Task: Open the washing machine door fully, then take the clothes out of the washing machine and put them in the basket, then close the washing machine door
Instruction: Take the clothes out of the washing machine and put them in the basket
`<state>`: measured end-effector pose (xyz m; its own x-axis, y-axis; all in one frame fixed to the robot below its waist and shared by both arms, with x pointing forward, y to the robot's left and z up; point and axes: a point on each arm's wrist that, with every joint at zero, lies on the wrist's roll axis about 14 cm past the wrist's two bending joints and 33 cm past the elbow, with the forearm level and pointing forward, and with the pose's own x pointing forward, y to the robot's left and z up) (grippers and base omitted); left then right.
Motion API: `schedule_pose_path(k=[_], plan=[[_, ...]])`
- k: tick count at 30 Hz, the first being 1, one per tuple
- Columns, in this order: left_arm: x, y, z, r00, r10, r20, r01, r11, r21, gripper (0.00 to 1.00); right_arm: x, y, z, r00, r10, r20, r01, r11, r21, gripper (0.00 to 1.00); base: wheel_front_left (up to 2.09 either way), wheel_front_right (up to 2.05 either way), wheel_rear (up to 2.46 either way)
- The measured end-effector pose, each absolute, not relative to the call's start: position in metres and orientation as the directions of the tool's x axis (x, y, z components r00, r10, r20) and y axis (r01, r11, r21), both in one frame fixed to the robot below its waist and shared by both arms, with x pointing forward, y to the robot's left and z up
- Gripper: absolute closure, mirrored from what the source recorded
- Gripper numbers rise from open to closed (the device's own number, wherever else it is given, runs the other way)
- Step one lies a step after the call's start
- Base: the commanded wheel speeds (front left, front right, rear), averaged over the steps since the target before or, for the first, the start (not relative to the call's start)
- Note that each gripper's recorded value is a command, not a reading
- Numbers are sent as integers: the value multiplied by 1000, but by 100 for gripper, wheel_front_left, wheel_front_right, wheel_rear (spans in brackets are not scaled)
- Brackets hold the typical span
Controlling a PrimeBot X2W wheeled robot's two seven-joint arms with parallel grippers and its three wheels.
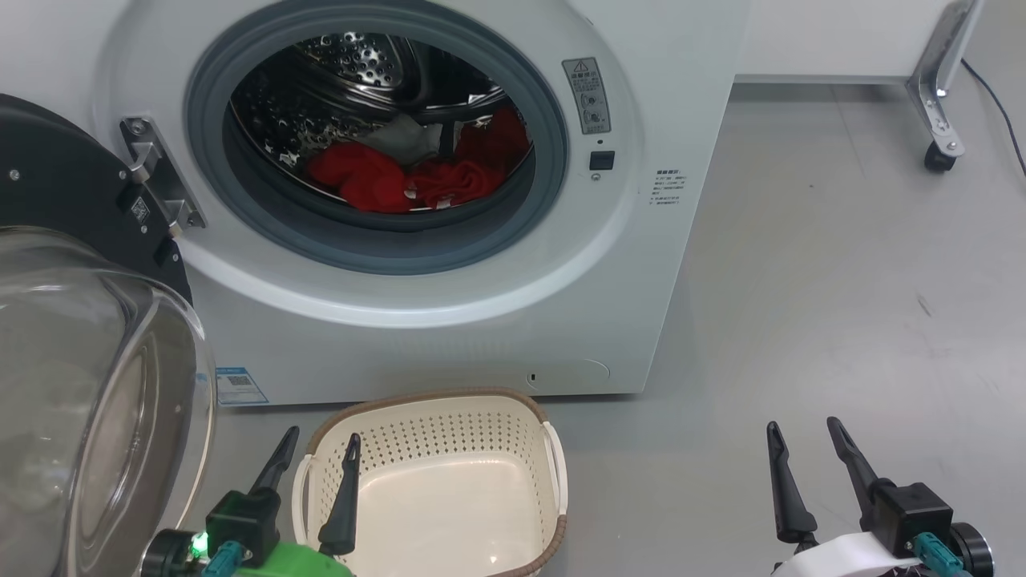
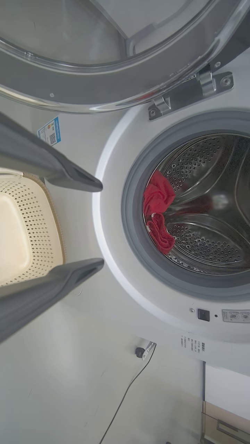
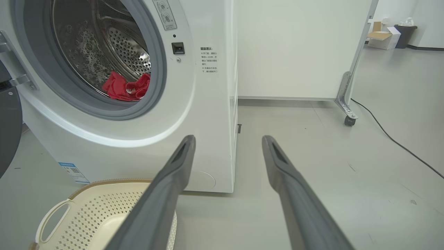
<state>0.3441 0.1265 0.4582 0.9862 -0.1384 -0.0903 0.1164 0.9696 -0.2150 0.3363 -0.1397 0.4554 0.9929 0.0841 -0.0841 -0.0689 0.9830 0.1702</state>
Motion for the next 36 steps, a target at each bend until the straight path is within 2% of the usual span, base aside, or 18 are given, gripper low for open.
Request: schedule_pose_path(k=[9, 17, 24, 31, 36], plan=[[372, 111, 454, 974, -197, -111, 165, 956, -244, 0, 355, -132, 451, 989, 112, -93, -94, 979, 180, 0, 0, 0, 0], [396, 89, 417, 922, -287, -259, 209, 934, -289, 0, 373, -127, 439, 984, 130, -119, -106, 977, 186, 0, 0, 0, 0], [417, 67, 379, 830, -375, -414, 229, 905, -359, 0, 389, -128, 426, 981, 131, -146, -102, 976, 193, 0, 0, 0, 0], [469, 53, 373, 769, -441, -463, 306, 889, -341, 0, 408, -133, 415, 981, 117, -157, -84, 976, 199, 0, 0, 0, 0], [518, 51, 380, 757, -463, -461, 363, 885, -291, 0, 421, -138, 405, 980, 102, -172, -65, 976, 208, 0, 0, 0, 0]])
